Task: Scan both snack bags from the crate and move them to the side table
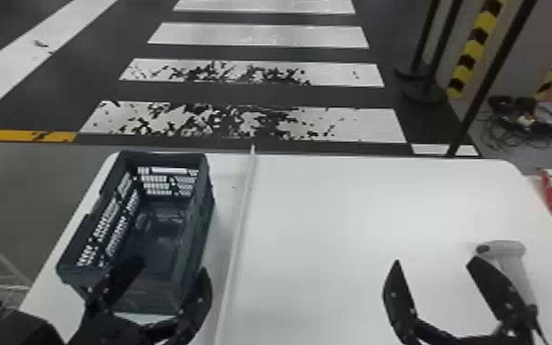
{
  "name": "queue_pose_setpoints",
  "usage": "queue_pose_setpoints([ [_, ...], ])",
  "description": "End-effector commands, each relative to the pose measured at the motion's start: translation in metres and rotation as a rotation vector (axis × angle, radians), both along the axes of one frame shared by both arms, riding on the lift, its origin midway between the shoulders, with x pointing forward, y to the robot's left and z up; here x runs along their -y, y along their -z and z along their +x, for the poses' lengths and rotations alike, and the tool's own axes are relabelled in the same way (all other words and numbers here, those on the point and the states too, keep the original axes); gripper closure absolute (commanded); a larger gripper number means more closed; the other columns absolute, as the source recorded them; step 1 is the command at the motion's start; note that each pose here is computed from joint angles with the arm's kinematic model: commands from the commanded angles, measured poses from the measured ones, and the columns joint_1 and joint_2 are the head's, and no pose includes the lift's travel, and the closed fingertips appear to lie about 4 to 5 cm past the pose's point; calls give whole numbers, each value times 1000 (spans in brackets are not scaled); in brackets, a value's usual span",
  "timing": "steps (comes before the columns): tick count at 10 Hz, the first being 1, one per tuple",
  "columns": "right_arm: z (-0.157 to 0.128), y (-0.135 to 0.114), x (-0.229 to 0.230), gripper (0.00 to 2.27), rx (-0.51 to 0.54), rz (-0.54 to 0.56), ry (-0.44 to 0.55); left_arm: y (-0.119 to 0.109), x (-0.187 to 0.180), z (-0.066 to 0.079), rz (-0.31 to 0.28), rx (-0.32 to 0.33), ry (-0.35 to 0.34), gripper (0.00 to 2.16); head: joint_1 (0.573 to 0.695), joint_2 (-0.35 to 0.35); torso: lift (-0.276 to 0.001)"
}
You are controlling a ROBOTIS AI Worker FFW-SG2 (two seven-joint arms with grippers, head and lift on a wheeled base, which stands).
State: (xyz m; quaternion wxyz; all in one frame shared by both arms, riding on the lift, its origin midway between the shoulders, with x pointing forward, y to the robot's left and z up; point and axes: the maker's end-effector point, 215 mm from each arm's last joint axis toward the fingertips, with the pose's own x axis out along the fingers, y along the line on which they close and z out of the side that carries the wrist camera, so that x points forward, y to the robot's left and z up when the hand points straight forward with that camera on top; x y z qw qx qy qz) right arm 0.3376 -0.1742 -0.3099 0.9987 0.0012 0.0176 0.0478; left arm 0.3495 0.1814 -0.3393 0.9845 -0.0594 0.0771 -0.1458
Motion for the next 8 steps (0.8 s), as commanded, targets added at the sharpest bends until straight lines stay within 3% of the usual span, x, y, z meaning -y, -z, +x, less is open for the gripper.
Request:
queue_pose_setpoints([
  [1, -1, -1, 0, 97, 0, 3, 1, 0, 0, 0, 5, 1, 0, 43, 695, 12, -95],
  [8, -3, -6, 3, 97, 19, 19, 6, 2, 3, -1, 11, -1, 2, 43, 695, 4, -95],
])
